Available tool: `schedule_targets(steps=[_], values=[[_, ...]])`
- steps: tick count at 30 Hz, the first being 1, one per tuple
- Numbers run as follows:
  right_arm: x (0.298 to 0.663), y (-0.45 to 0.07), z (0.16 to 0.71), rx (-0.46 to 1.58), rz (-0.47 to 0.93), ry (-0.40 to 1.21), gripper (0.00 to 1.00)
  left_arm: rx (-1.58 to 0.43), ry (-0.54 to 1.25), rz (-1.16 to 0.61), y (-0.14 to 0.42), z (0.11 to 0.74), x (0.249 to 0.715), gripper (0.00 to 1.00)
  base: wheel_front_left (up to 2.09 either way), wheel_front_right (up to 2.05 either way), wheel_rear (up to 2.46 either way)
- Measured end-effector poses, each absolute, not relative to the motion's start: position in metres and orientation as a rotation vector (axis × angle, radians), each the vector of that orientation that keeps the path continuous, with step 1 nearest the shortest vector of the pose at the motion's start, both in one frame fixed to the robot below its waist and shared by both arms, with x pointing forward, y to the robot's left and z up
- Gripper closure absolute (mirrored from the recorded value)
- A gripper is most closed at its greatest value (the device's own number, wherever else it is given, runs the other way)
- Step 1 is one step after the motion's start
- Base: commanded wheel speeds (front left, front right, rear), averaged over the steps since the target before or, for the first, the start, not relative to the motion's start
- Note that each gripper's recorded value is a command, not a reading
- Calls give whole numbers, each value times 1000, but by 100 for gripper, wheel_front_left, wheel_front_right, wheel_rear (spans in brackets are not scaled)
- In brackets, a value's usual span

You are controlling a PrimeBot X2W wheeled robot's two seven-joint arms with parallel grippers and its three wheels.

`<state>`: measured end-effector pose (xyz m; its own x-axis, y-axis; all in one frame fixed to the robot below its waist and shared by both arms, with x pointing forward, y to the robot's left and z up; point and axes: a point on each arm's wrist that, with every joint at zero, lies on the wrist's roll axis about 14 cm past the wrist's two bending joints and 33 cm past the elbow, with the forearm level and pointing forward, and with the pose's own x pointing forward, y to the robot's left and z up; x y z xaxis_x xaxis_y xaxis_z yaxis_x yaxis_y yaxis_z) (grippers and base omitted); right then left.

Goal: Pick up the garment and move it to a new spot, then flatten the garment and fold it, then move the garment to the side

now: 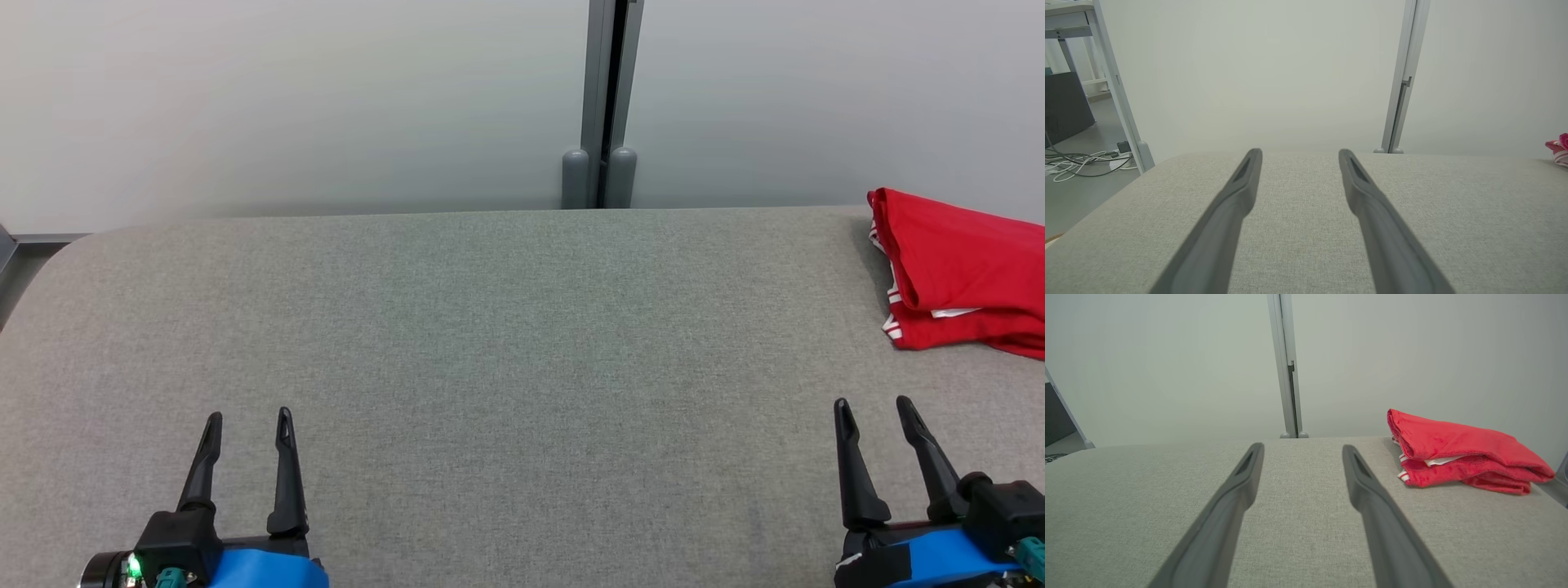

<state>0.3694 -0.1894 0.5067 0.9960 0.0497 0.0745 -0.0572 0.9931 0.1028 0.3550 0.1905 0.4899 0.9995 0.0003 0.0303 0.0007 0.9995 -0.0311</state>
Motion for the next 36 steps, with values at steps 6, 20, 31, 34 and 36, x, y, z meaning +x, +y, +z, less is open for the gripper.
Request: schedule_targets(steps=[6,20,31,34,36], values=[[365,-187,505,105,56,-63,0,-34,-23,-7,189,487,354,0,0,0,0],[363,-182,506,107,70,-58,0,-42,-13,-4,191,484,353,0,0,0,0],[358,-183,483,178,48,21,100,-120,100,24,192,453,342,100,0,0,0],[358,-186,481,235,34,30,100,-180,110,40,194,452,341,100,0,0,0],[358,-187,481,270,25,33,100,-219,115,50,196,451,342,100,0,0,0]])
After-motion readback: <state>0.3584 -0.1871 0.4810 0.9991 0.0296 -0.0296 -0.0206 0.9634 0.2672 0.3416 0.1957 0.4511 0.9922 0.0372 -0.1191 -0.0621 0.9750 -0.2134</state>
